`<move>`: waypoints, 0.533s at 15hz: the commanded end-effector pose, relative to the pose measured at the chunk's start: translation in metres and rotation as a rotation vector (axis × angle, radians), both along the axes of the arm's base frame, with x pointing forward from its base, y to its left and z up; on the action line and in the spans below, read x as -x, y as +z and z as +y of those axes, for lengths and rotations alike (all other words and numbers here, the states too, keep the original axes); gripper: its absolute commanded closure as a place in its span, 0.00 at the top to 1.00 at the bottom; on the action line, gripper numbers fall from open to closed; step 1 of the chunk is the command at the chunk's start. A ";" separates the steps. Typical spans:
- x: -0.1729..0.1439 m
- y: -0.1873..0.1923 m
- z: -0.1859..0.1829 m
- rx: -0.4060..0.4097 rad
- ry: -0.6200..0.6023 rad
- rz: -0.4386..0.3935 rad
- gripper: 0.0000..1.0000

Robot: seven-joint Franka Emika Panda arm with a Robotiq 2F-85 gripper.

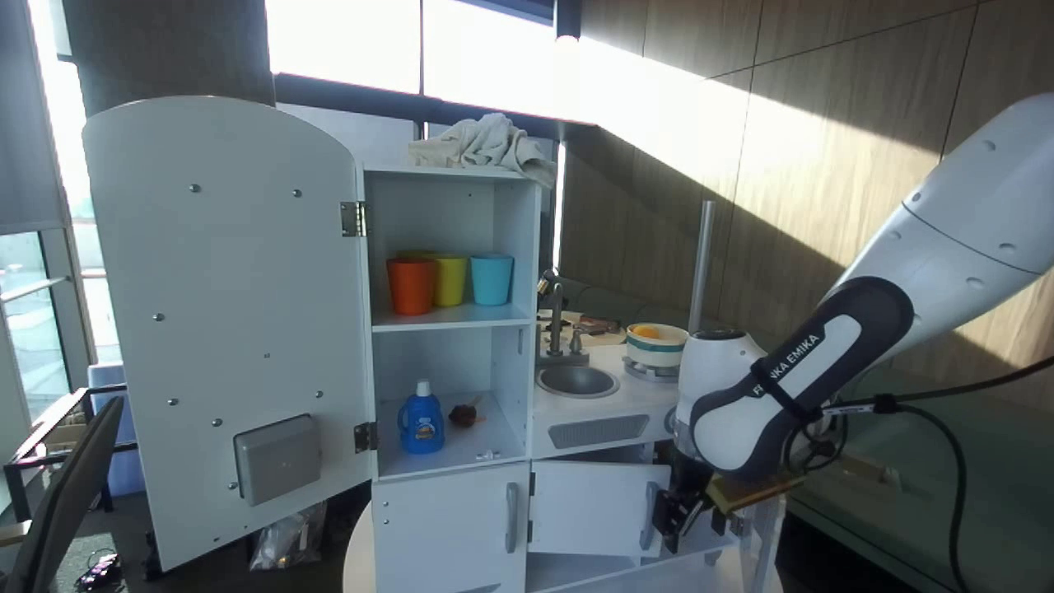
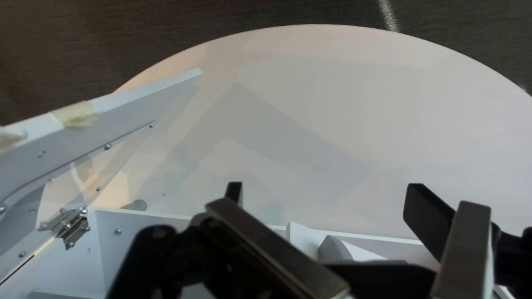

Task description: Close the door to the bottom left compartment open the door to the middle compartment

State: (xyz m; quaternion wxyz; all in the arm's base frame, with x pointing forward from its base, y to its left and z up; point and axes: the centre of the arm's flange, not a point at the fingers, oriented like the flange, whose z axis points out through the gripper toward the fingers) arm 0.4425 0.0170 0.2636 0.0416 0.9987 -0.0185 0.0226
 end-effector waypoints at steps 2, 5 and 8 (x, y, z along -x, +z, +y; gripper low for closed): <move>-0.005 0.055 -0.032 -0.094 -0.201 -0.020 1.00; -0.006 0.077 -0.052 -0.190 -0.299 -0.048 1.00; -0.014 0.088 -0.062 -0.218 -0.363 -0.088 1.00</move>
